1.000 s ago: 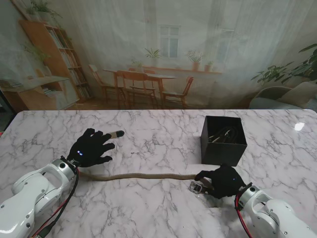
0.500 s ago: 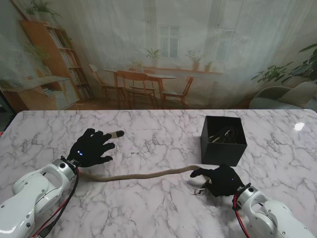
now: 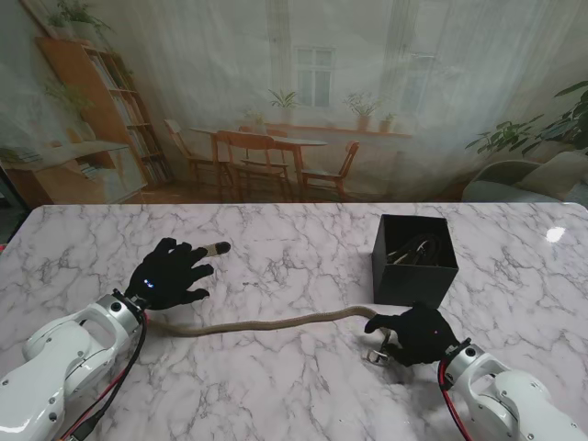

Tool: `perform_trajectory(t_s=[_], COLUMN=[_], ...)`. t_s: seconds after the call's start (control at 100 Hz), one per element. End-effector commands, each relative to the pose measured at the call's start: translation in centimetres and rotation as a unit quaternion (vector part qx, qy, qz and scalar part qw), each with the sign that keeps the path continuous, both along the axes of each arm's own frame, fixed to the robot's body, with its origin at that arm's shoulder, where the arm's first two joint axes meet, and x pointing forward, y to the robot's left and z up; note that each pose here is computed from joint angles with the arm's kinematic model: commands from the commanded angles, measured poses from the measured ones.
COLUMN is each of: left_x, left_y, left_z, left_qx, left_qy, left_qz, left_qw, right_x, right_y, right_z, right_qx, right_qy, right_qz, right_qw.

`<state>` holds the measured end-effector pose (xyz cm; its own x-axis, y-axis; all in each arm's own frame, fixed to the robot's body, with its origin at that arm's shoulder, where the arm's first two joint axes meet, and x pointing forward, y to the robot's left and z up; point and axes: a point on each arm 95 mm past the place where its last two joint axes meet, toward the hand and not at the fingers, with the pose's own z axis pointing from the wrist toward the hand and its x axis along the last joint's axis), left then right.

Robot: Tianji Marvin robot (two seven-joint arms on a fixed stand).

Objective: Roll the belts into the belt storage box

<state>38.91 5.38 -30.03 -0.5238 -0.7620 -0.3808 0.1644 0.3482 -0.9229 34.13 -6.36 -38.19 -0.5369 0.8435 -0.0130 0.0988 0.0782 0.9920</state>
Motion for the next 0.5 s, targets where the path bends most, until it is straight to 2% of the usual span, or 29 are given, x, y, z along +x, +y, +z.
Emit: perform_trajectory(t_s=[0.0, 0.23, 0.49], left_x=[0.03, 0.03, 0.02], left_y=[-0.13, -0.12, -0.08], left_z=[-0.18, -0.19, -0.19], left_qx=[0.000, 0.001, 0.001], left_qy=[0.006, 0.007, 0.006], left_qz=[0.001, 0.001, 0.002], left_qw=[1.0000, 1.0000, 1.0000], right_x=[-0.30, -0.11, 0.29], right_y=[-0.40, -0.58, -0.30], right_z=[0.12, 0.08, -0.20], right_qx=[-0.022, -0.081, -0.096], right_qy=[-0.004, -0.004, -0.020], right_qz=[-0.009, -0.027, -0.030], right_qw=[0.9997, 0.9963, 0.9947])
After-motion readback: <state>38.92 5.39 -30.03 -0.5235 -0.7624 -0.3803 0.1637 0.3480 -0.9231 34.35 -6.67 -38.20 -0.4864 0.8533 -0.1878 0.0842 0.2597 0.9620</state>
